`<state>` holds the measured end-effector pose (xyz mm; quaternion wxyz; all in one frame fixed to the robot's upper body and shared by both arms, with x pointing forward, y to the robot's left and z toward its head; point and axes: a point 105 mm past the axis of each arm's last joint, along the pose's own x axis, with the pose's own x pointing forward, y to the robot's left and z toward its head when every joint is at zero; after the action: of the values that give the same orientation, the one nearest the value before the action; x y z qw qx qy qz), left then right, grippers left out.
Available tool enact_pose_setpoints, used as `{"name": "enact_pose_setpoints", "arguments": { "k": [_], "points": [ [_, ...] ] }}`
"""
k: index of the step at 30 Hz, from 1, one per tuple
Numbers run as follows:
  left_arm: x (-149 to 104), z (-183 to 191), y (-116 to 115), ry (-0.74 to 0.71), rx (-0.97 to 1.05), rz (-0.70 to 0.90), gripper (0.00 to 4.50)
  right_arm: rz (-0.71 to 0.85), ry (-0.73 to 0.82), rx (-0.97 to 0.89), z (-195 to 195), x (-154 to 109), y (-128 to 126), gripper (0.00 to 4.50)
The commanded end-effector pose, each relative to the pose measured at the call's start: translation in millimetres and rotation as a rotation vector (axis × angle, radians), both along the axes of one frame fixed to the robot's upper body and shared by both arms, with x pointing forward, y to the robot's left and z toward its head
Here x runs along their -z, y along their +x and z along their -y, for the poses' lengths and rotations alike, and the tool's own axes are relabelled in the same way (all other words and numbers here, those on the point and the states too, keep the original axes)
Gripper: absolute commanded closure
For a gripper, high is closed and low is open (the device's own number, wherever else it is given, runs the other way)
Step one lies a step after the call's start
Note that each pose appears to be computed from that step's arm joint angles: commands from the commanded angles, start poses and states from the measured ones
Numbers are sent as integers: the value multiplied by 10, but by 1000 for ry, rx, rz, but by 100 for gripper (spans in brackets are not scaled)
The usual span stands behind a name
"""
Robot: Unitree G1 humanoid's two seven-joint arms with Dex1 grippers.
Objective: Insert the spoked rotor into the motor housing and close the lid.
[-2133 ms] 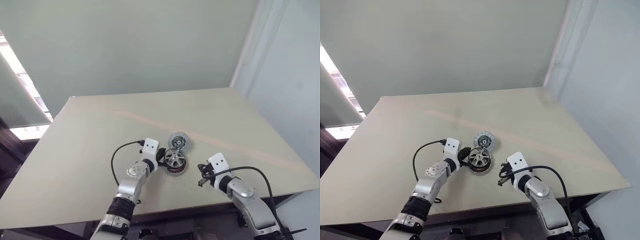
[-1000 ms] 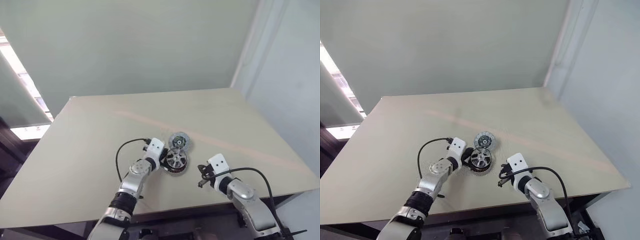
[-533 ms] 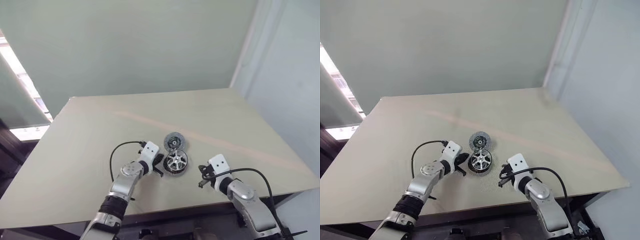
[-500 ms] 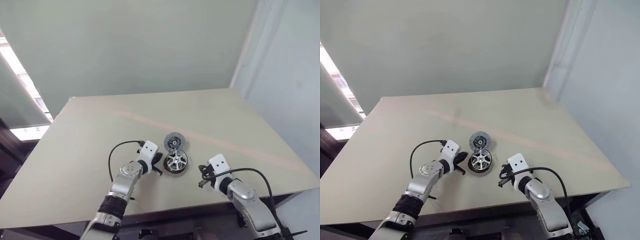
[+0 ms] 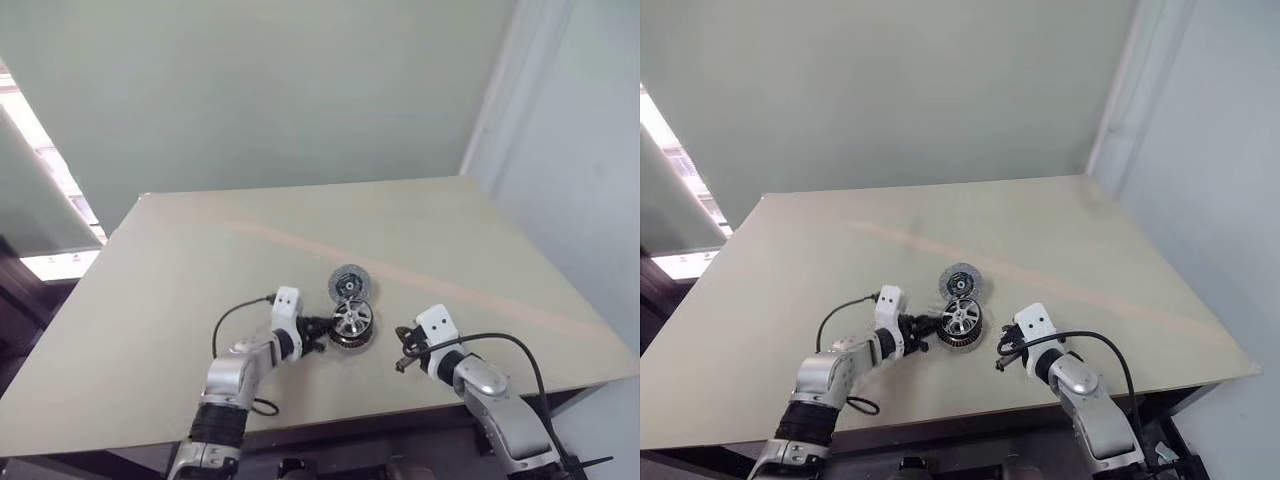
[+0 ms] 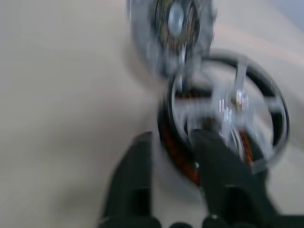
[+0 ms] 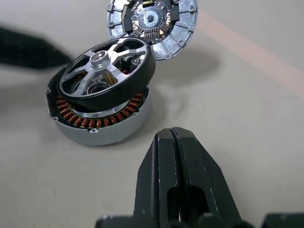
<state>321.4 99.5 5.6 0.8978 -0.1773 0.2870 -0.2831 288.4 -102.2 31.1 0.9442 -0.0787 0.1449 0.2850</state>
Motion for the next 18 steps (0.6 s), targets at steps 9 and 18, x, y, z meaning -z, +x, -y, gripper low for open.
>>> {"name": "enact_pose_setpoints", "arguments": {
  "k": [9,18],
  "points": [
    [-227,150,-89,-402,-92,-143,33,50,10,0,-17,-106,28,450],
    [-296,268,-51,-417,-64,-98,33,52,11,2,-13,-111,22,450]
  ]
}}
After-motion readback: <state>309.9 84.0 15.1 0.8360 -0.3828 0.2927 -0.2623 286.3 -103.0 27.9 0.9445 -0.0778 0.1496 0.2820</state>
